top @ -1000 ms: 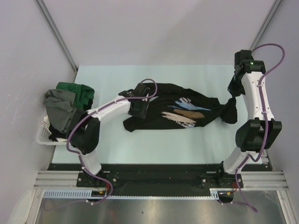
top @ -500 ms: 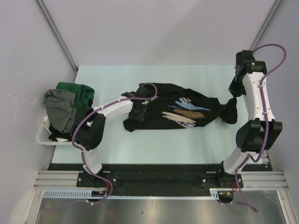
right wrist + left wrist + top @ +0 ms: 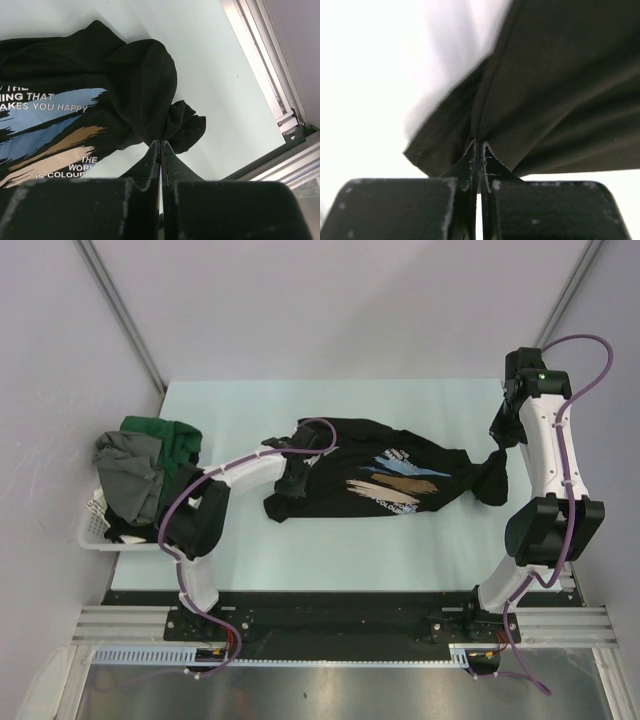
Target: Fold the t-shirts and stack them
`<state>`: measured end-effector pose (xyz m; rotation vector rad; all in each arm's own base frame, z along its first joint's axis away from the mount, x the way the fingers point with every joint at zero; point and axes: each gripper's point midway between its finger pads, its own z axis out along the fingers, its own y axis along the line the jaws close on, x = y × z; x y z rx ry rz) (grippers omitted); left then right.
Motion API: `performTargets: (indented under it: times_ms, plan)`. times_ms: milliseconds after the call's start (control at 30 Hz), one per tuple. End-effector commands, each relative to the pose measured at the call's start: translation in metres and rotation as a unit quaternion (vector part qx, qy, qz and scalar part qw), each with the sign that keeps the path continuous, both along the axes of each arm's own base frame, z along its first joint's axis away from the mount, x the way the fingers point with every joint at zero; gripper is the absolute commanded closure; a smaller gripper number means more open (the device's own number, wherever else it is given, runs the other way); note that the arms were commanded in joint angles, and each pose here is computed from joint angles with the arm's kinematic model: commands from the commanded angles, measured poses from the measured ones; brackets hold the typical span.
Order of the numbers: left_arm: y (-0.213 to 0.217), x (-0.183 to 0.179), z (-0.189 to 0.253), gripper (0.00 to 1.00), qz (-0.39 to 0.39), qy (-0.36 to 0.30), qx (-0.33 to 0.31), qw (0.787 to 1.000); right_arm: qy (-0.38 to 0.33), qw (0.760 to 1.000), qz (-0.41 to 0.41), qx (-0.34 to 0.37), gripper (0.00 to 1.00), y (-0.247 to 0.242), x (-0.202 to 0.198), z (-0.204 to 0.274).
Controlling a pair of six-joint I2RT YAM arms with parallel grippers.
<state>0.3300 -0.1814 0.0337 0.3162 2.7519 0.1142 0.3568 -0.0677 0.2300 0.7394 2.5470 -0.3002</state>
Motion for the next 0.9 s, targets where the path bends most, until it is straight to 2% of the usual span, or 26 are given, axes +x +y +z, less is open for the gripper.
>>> performTargets:
  times_ms: [0, 167, 400, 633, 867]
  plan:
    - [0.007, 0.038, 0.056, 1.0, 0.023, -0.095, -0.005, 0.995, -0.03, 1.0, 0.003, -0.003, 1.0, -0.002, 0.007, 0.018]
    - [0.022, 0.069, 0.113, 1.0, 0.044, -0.165, -0.014, 0.985, -0.07, 0.997, 0.002, -0.011, 1.0, -0.005, 0.021, 0.038]
    - [0.047, 0.108, 0.198, 1.0, 0.081, -0.269, -0.024, 0.96, -0.139, 0.99, -0.002, -0.036, 1.0, -0.014, 0.05, 0.077]
    - [0.086, 0.138, 0.22, 1.0, 0.116, -0.291, -0.016, 0.949, -0.19, 0.981, -0.001, -0.039, 1.0, -0.016, 0.082, 0.101]
    - [0.092, 0.146, 0.277, 1.0, 0.124, -0.352, -0.038, 0.927, -0.255, 0.966, 0.006, -0.036, 1.0, -0.009, 0.093, 0.14]
